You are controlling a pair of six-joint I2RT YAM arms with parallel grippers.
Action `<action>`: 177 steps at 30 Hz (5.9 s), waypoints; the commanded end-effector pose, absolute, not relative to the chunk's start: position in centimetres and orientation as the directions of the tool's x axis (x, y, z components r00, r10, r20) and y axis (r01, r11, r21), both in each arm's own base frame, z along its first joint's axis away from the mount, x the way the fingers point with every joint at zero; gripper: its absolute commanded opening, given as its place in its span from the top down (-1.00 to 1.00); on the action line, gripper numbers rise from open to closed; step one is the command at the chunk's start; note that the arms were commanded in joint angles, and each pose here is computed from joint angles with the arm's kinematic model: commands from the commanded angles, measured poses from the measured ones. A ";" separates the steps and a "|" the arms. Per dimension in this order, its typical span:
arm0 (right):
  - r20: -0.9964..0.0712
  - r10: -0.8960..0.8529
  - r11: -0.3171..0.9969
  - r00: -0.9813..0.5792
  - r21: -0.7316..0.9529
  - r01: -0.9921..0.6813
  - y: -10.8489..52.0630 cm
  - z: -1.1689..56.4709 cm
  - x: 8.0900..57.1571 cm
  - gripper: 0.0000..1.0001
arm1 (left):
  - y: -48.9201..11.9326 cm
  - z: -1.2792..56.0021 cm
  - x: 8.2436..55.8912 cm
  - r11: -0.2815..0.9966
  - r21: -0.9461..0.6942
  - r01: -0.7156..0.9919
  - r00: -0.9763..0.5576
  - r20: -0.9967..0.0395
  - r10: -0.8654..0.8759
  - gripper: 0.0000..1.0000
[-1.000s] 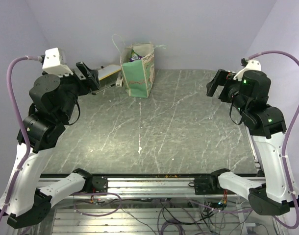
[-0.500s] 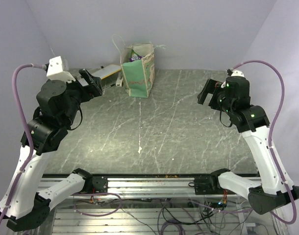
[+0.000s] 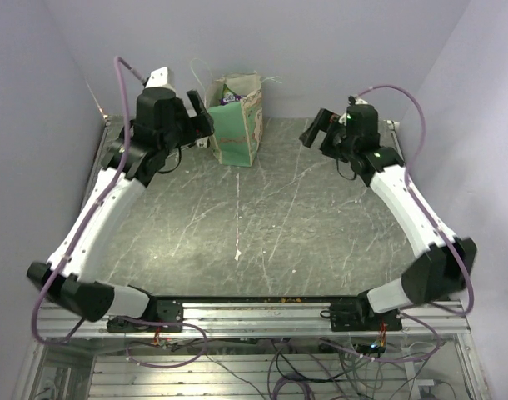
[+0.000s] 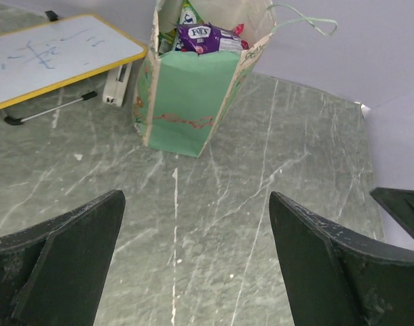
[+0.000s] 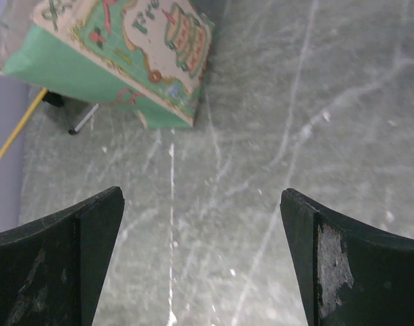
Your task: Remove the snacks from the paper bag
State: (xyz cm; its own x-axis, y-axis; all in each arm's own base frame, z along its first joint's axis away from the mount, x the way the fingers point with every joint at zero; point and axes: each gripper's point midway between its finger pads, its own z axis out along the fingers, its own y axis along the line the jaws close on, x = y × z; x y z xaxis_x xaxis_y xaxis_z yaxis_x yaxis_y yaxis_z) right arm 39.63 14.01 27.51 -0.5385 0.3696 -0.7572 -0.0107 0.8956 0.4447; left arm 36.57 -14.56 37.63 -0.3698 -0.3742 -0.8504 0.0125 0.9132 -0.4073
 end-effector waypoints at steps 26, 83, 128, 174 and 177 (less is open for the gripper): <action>-0.588 0.728 0.442 -0.352 0.795 -0.415 25.6 32.2 63.3 -1.00 | -15.3 36.2 65.5 0.565 -0.776 0.280 -0.257 -0.628 -0.735 -0.90; -0.588 0.363 0.559 -0.723 0.758 -0.335 32.6 34.4 32.5 1.00 | -13.4 39.1 36.4 0.564 -0.798 0.211 -0.508 -0.583 -0.634 0.86; -0.507 -0.005 0.577 -0.862 0.703 -0.417 36.1 22.9 32.3 1.00 | -12.5 44.4 39.3 0.532 -0.774 0.344 -0.400 -0.633 -0.663 0.86; -0.688 -0.241 0.728 -0.684 0.337 -0.596 25.6 20.5 26.7 -0.27 | -22.7 37.0 30.6 0.479 -0.840 0.255 -0.638 -0.519 -0.570 0.86; -0.811 -0.192 0.590 -0.553 0.355 -0.725 28.1 23.1 26.3 -0.28 | -22.3 37.0 30.6 0.505 -0.829 0.240 -0.633 -0.528 -0.566 0.86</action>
State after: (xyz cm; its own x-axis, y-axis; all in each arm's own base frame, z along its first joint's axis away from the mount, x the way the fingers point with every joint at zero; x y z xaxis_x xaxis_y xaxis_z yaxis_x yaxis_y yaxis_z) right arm 26.64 24.76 18.67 -0.7385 -0.2298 -0.6338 -0.5319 0.7763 0.3383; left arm 30.83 -23.00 35.49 -0.6667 -0.5600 -0.4918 0.2240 0.4789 -0.8488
